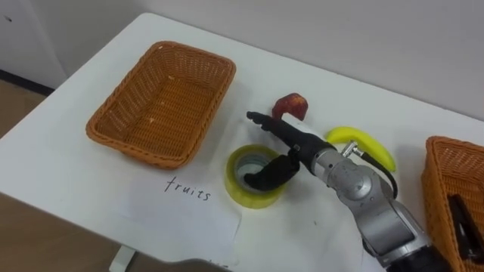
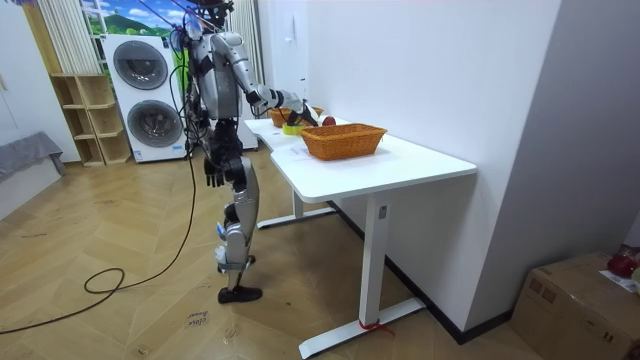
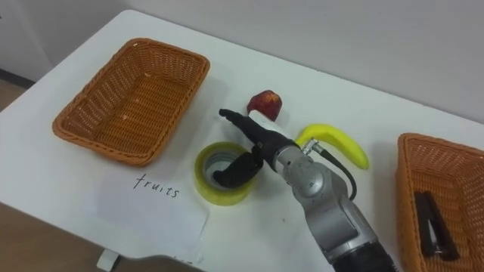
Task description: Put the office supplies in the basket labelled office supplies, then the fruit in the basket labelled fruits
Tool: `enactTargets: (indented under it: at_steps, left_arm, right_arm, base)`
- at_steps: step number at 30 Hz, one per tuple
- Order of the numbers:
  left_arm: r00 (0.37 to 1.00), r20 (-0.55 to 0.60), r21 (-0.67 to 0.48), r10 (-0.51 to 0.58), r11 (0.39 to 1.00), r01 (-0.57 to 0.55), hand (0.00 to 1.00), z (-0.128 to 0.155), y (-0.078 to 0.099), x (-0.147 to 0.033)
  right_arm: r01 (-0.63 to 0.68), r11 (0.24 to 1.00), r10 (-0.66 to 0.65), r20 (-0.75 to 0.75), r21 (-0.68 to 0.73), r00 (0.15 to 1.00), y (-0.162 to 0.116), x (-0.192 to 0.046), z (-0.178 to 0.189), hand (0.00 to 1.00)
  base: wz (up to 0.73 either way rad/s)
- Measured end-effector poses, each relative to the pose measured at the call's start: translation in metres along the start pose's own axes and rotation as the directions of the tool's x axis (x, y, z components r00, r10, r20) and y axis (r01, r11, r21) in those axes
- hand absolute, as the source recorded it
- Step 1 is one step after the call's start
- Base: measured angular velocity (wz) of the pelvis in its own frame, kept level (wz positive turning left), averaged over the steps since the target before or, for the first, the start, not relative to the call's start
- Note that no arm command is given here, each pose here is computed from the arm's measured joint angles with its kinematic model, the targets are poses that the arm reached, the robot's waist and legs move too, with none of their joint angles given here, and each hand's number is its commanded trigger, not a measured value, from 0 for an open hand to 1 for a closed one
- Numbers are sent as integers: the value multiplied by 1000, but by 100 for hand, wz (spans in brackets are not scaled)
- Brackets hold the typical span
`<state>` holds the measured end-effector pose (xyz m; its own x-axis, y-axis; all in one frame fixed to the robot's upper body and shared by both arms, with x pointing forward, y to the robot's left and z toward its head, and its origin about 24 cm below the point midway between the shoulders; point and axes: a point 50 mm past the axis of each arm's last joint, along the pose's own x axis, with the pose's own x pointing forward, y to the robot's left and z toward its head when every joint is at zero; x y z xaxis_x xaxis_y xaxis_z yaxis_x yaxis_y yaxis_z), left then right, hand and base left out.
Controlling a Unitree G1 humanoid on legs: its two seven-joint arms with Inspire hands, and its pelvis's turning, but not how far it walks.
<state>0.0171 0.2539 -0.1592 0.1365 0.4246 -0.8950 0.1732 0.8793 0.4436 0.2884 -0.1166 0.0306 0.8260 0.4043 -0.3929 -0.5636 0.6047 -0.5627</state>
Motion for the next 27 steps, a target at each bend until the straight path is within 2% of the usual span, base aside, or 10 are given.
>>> enactTargets:
  at_steps: [1, 2, 3, 15, 27]
  left_arm:
    - [1000, 0, 0, 0, 1000, 0, 0, 0, 0, 0]
    - [1000, 0, 0, 0, 1000, 0, 0, 0, 0, 0]
    - [1000, -1, 0, 0, 1000, 0, 0, 0, 0, 0]
    - [1000, -7, 3, 5, 1000, -5, 0, 1, 2, 0]
    - [1000, -1, 13, 9, 1000, -9, 0, 2, 3, 0]
  right_arm:
    - [-3, 1000, 3, 0, 1, 1000, 0, 0, 0, 46]
    - [-5, 1000, 5, 0, 0, 1000, 0, 0, 0, 79]
    - [-6, 1000, 6, -1, 0, 1000, 0, 0, 0, 100]
    - [39, 988, -47, -50, -149, 998, -6, 1, 0, 100]
    - [-4, 988, -8, -73, -155, 997, -3, 1, 0, 100]
  base:
    - [0]
    - [0]
    - [0]
    - [3]
    - [0]
